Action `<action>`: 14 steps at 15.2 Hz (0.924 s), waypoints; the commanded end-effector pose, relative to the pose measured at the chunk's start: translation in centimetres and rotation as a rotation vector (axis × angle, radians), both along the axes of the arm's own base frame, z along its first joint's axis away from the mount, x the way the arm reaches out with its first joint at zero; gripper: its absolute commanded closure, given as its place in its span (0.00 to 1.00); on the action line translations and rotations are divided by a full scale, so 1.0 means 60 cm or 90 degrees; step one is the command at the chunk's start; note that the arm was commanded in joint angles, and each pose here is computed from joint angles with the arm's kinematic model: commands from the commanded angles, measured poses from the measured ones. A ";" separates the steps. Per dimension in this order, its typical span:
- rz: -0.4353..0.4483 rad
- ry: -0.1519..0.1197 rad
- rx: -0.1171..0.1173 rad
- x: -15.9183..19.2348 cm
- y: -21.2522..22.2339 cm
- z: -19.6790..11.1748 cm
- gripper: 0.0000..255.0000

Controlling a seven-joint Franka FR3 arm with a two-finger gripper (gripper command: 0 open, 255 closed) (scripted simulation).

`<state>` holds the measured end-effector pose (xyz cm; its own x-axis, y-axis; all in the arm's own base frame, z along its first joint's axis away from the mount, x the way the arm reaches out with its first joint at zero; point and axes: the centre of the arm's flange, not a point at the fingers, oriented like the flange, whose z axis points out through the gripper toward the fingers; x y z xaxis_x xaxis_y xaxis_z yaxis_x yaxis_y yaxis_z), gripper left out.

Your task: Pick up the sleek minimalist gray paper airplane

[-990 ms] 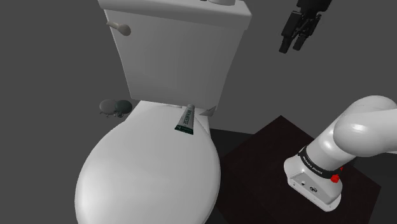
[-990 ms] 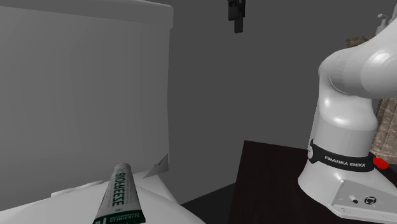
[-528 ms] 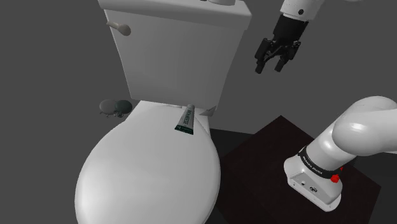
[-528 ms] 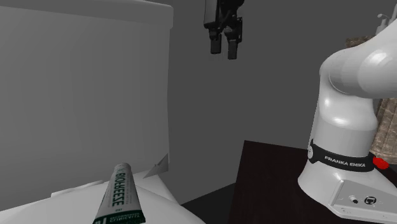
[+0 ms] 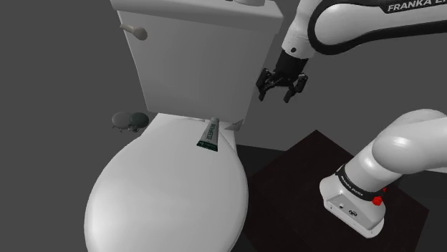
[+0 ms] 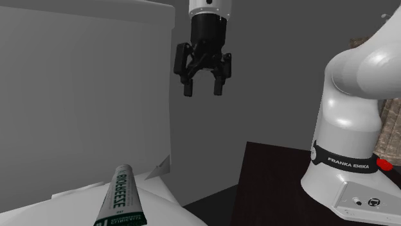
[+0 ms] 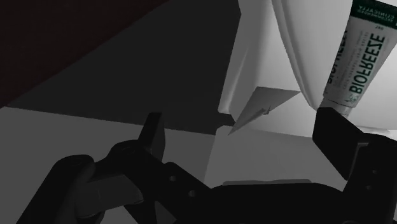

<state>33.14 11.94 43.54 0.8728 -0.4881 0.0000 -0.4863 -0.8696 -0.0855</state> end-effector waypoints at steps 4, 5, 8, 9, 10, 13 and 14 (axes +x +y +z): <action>-0.116 -0.016 -0.003 0.046 0.038 -0.091 0.00; -0.138 -0.019 -0.004 0.056 0.045 -0.109 0.00; -0.206 -0.027 -0.006 0.087 0.062 -0.163 0.00; -0.229 -0.030 -0.007 0.098 0.067 -0.181 0.00; -0.251 -0.033 -0.008 0.110 0.071 -0.198 0.00; -0.319 -0.041 -0.010 0.145 0.082 -0.251 0.00; -0.332 -0.043 -0.011 0.152 0.083 -0.262 0.00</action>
